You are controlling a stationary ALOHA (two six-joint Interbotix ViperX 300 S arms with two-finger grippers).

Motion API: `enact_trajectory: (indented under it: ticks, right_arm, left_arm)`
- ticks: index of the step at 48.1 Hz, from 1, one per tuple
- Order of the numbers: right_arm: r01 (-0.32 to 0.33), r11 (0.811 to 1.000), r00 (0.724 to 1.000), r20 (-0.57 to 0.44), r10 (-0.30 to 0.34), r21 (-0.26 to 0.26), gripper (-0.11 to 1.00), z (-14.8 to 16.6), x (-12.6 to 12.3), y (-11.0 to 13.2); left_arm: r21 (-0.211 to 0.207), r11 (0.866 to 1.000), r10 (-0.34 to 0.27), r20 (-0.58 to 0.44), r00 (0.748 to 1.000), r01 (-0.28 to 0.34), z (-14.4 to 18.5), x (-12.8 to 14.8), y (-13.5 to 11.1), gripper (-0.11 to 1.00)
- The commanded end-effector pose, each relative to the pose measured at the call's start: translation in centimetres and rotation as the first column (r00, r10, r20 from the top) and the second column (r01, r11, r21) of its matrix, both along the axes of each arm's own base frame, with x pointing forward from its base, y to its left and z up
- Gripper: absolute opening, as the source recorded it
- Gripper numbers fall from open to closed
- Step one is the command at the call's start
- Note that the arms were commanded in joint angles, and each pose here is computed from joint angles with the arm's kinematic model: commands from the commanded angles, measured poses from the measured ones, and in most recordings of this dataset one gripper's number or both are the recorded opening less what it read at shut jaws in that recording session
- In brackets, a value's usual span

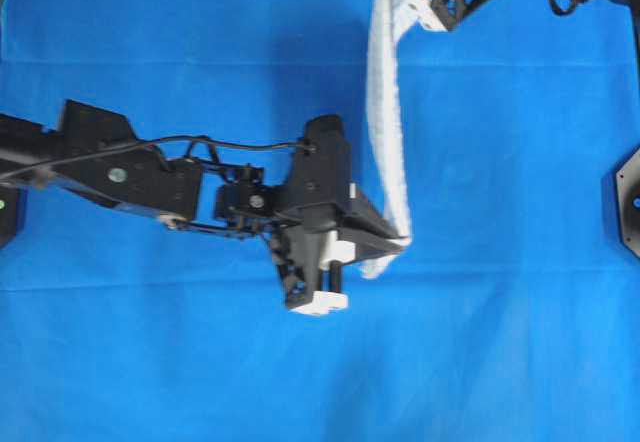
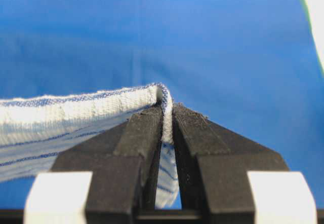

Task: Fold the blue towel.
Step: 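Lift and rotate the towel strip vertical, left gripper swinging toward the near side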

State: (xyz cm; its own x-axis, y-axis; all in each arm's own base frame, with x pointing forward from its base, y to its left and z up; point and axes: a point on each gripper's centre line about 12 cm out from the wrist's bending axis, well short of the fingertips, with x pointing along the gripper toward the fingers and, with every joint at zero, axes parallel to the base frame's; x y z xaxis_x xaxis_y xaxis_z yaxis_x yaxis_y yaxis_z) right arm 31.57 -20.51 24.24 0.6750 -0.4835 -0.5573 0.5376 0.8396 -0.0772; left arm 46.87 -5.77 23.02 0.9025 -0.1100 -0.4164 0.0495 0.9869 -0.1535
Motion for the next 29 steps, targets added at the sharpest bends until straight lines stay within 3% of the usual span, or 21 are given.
enact_trajectory:
  ticks: [1,14,21,29]
  right_arm:
    - [0.020,0.999,0.999,0.038,-0.019,-0.026,0.02,1.6,-1.6,0.1]
    - [0.037,0.999,0.999,0.038,-0.037,-0.024,0.02,1.4,-4.6,1.5]
    - [0.037,0.999,0.999,0.012,-0.037,-0.011,0.02,0.6,-4.2,1.2]
    - [0.021,1.000,0.999,-0.042,-0.020,0.023,0.02,-1.7,-1.8,0.2]
  left_arm:
    - [-0.007,1.000,-0.003,0.084,0.996,0.003,1.6,1.5,-0.3,0.04]
    - [-0.010,1.000,-0.001,0.134,0.991,0.002,0.0,6.3,-0.8,0.04]
    - [-0.009,1.000,-0.002,0.118,0.993,0.003,-1.3,7.1,-1.0,0.04]
    - [-0.020,1.000,0.005,0.081,0.997,-0.003,-2.5,5.8,-0.8,0.04]
